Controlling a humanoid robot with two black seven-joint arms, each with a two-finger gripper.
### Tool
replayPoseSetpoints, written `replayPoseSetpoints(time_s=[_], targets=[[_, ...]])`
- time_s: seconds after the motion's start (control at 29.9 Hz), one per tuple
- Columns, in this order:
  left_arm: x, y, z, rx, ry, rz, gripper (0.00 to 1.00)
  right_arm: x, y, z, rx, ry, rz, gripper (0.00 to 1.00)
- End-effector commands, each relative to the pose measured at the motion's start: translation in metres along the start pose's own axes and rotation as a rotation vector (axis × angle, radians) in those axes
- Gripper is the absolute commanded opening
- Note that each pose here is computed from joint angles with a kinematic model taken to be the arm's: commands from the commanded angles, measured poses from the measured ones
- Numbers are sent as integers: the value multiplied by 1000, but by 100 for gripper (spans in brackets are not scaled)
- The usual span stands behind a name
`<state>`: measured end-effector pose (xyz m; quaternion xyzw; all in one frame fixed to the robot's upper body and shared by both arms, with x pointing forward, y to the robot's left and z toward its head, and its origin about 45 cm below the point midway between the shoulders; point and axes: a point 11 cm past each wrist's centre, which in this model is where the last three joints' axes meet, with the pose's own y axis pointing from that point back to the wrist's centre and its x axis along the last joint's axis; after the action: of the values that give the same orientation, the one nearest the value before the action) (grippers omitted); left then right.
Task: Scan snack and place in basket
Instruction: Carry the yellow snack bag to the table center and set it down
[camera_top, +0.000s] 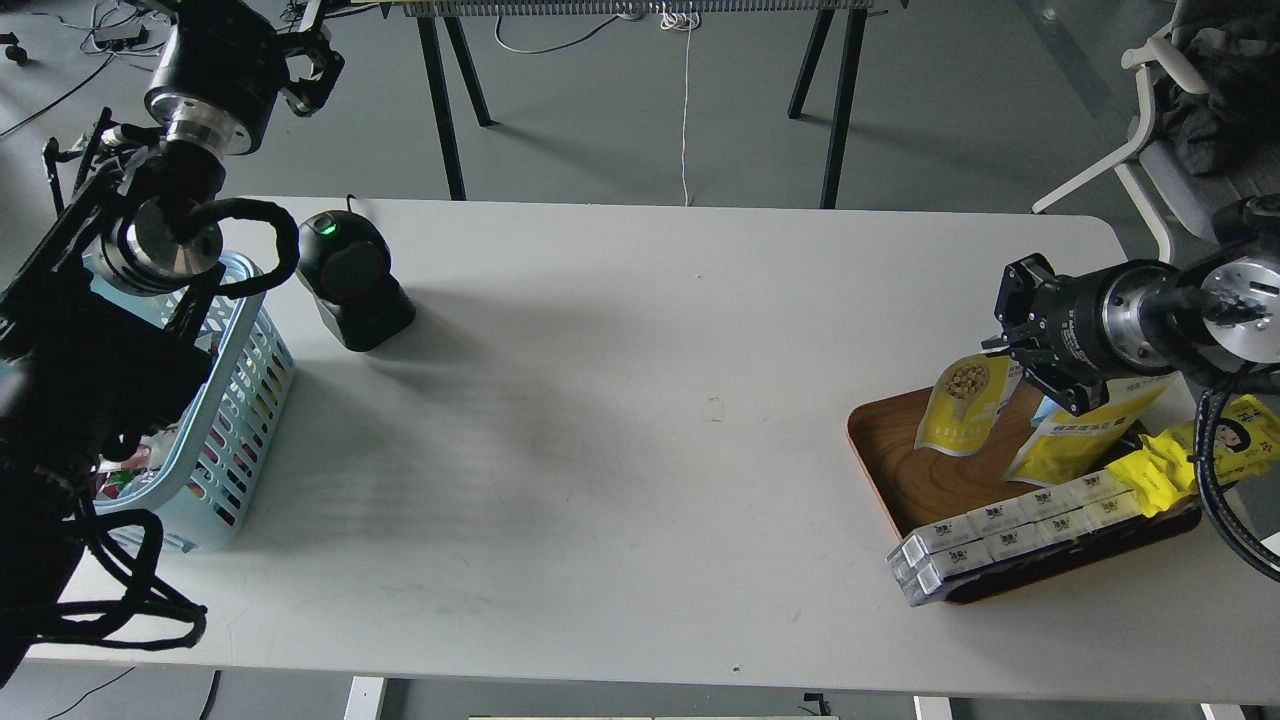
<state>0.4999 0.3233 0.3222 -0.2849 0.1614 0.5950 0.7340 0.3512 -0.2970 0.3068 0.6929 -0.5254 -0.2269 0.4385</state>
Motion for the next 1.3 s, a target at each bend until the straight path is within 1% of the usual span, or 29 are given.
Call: replayPoseSetpoints(time_s=[0.0,0.2,0.37,0.6,0.7,0.84,0.97,1.1,1.27], targets=[[0,0,0,-1,0,0,100,-3,12,-22,65,-3,-1,0],[1,0,3,-5,-3,1,100,-19,26,-54,149,9,-6,0],[1,0,2,-5,-3,1,100,-48,19,-71,162,22,-22,0],[-1,0,2,-5,0,-3,100,-103,-18,-91,154,-1,-79,1],[-1,-1,1,-3,0,-4,100,-131,-34,-90,132,5,-130,1],[-2,-1,2,-5,1,-12,100,-164,-59,-75,80,13,-190,1],[-3,-1,2,-6,2,-15,100,-188,-66,-68,64,13,-245,1],[-3,-1,2,-6,2,-15,100,-203,-74,-66,63,39,-250,3],[-3,-1,1,-3,2,-15,100,-212,-78,-70,67,40,-255,5]])
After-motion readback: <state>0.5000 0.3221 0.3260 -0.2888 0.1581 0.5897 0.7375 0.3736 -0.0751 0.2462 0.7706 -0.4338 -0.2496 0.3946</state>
